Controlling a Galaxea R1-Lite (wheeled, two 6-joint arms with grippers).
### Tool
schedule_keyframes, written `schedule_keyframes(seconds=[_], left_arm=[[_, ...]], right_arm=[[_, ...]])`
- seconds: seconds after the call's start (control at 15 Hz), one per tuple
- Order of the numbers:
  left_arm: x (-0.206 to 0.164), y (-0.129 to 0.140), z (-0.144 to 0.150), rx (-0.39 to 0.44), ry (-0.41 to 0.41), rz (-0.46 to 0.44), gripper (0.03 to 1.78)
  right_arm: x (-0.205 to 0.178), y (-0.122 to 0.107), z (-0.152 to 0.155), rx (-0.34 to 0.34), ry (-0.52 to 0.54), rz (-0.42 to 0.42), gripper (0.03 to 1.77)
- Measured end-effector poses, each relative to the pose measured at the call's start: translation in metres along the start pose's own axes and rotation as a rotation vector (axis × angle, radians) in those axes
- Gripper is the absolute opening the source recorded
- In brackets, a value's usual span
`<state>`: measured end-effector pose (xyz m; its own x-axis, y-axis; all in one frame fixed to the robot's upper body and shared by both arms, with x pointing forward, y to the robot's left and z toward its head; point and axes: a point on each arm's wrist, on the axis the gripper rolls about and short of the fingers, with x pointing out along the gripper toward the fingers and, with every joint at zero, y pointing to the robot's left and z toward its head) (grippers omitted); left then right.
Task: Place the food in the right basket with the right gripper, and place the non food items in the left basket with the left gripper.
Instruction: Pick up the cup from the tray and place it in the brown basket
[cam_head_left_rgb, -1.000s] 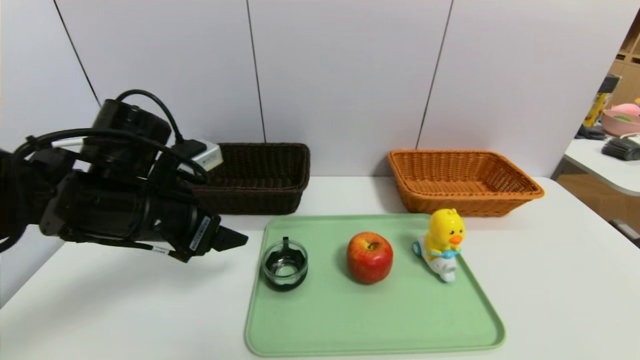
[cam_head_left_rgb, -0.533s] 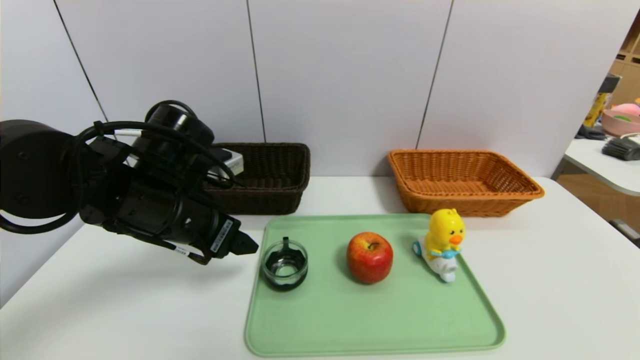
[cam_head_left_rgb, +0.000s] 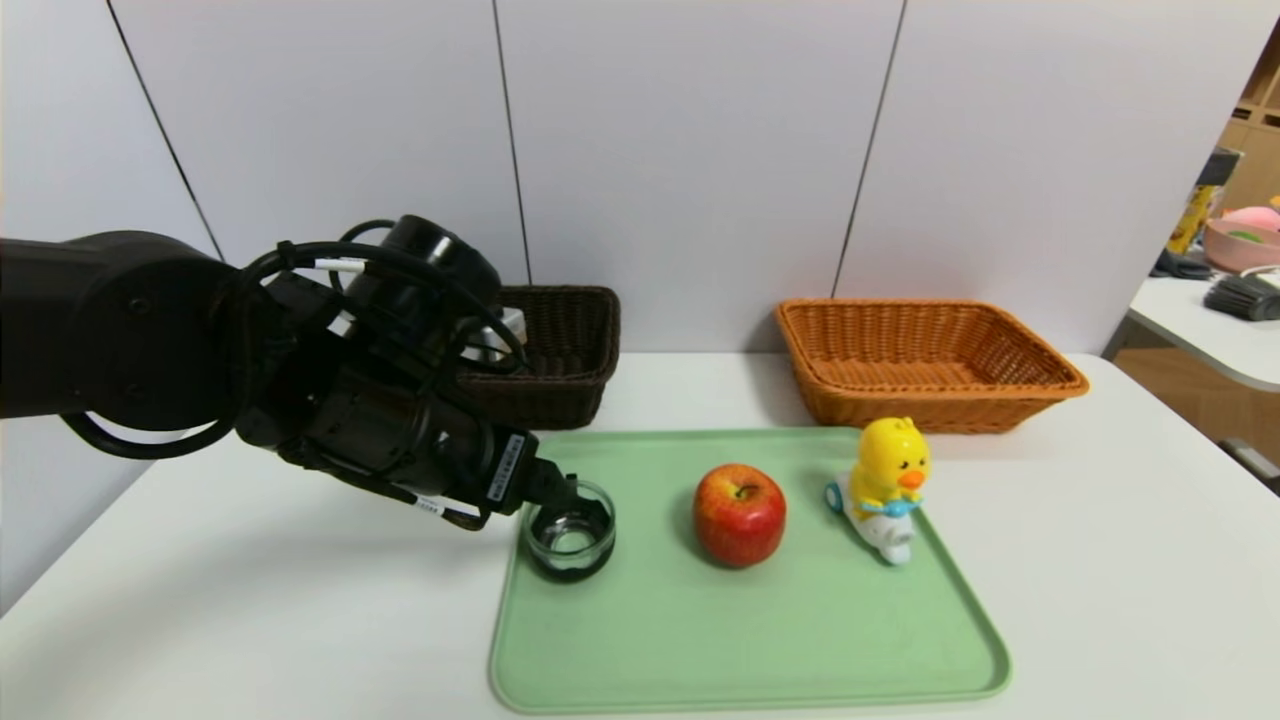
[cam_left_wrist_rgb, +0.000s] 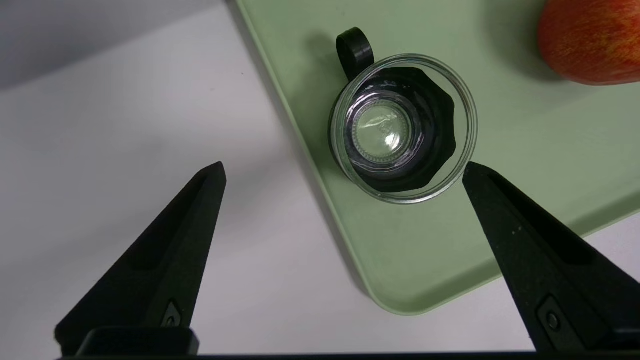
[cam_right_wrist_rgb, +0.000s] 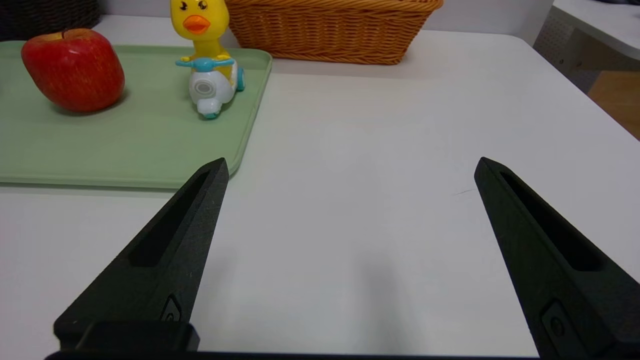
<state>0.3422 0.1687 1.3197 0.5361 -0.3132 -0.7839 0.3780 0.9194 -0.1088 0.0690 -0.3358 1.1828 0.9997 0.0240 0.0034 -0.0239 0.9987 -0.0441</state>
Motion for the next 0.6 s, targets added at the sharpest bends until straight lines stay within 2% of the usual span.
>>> schedule_keyframes(seconds=[0.13,0.4,0.6], left_arm=[[0.007,-0.001,0.0,-0.011,0.014,0.018,1.69],[0.023,-0.003,-0.002,0.001,0.029,0.14,1.69],[0.036,-0.007,-0.005,0.016,0.061,0.152,1.69]], right_arm=[[0.0,0.0,0.0,0.0,0.0,0.0,1.7],[0.0,0.0,0.0,0.0,0.0,0.0,1.7],[0.0,0.0,0.0,0.0,0.0,0.0,1.7]])
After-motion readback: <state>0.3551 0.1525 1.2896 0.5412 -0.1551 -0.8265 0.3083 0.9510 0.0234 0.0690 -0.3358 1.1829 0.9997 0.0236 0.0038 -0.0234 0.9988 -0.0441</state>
